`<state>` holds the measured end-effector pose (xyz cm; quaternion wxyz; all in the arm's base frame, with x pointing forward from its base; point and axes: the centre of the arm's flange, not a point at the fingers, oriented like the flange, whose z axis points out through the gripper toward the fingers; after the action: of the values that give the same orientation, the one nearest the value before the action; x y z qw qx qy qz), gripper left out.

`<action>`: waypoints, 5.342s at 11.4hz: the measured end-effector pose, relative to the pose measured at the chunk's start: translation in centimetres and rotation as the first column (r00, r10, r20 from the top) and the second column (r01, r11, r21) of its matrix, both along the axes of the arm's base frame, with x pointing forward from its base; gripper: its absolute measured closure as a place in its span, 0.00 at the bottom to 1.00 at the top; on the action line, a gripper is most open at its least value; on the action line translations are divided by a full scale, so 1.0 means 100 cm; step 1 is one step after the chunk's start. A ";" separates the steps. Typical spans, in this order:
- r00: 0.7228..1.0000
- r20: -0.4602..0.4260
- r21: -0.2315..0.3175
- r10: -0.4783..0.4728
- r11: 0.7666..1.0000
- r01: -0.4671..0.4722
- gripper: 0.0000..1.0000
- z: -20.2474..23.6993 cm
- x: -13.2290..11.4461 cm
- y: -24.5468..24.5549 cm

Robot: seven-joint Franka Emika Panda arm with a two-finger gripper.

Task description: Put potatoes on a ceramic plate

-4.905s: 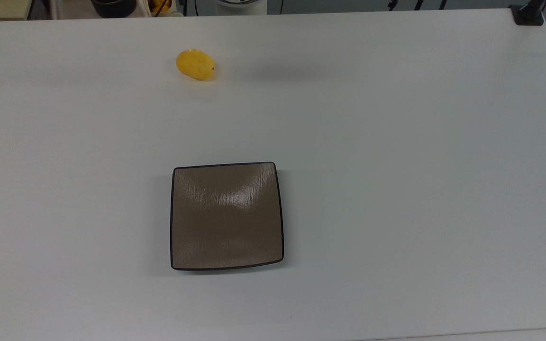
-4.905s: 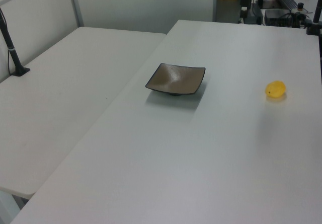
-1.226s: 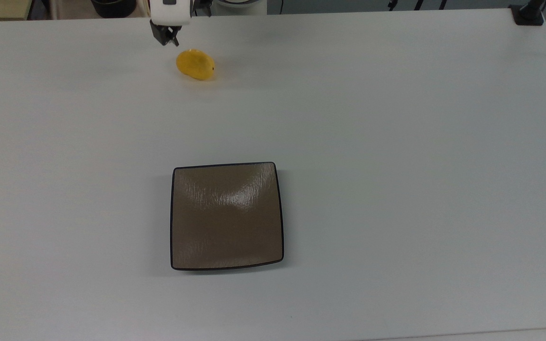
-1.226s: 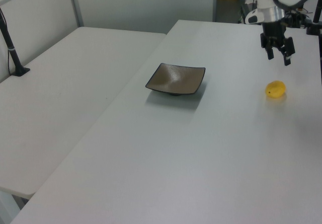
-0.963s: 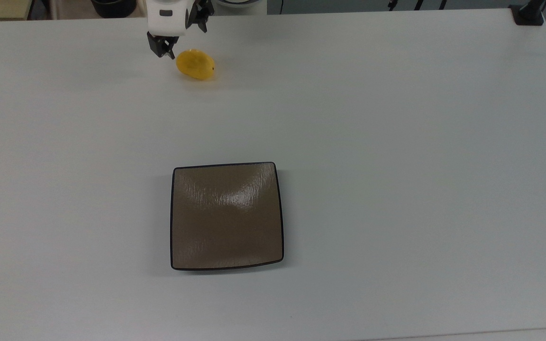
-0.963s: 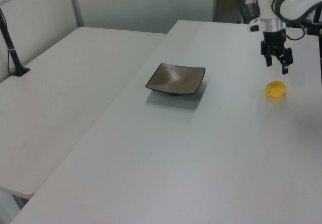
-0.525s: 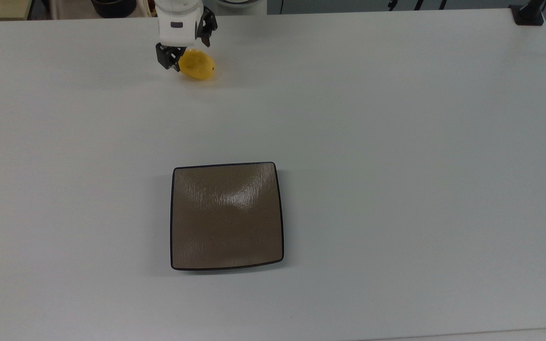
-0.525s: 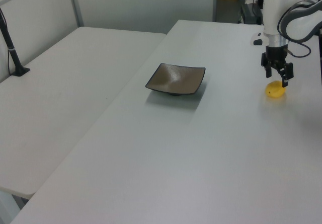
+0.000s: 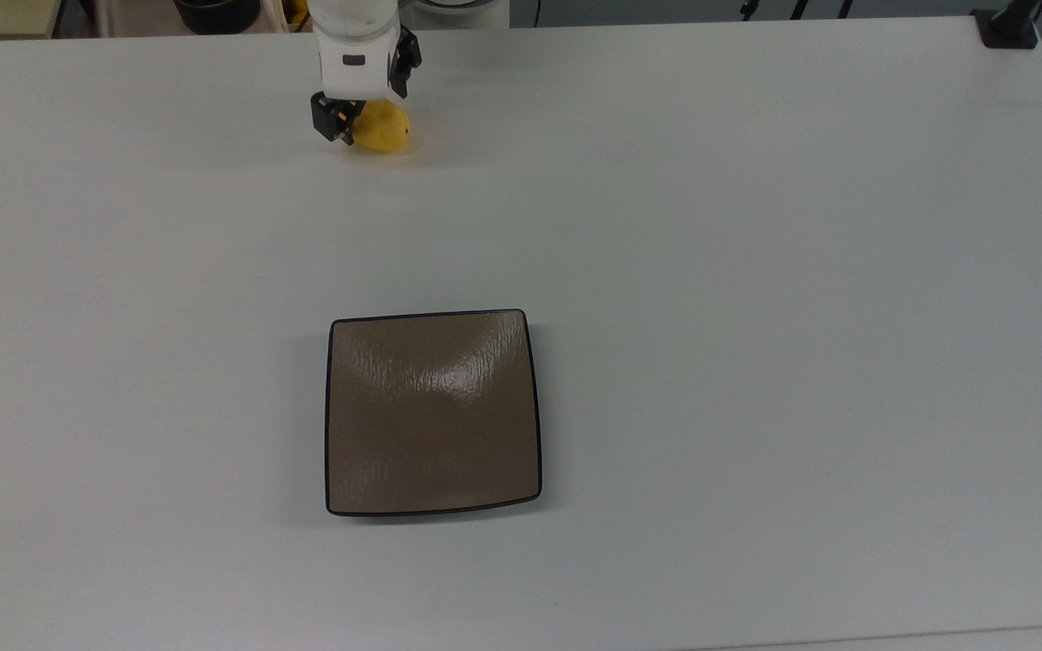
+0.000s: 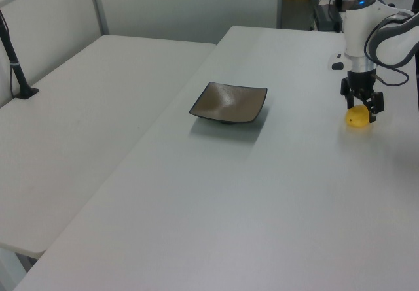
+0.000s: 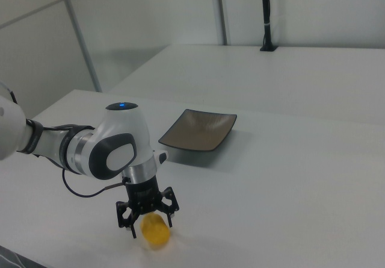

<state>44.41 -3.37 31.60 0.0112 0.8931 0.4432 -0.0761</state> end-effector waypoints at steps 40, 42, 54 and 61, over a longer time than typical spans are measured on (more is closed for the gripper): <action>0.505 0.359 0.425 -0.785 0.619 0.660 0.37 0.106 0.280 0.119; 0.502 0.358 0.431 -0.787 0.617 0.659 0.37 0.078 0.286 0.121; 0.514 0.363 0.439 -0.778 0.629 0.642 0.00 0.080 0.286 0.136; 0.582 0.223 0.173 -0.782 0.619 0.766 0.00 0.276 0.164 0.111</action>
<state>60.82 7.70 59.23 0.0131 0.9978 0.0056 0.0651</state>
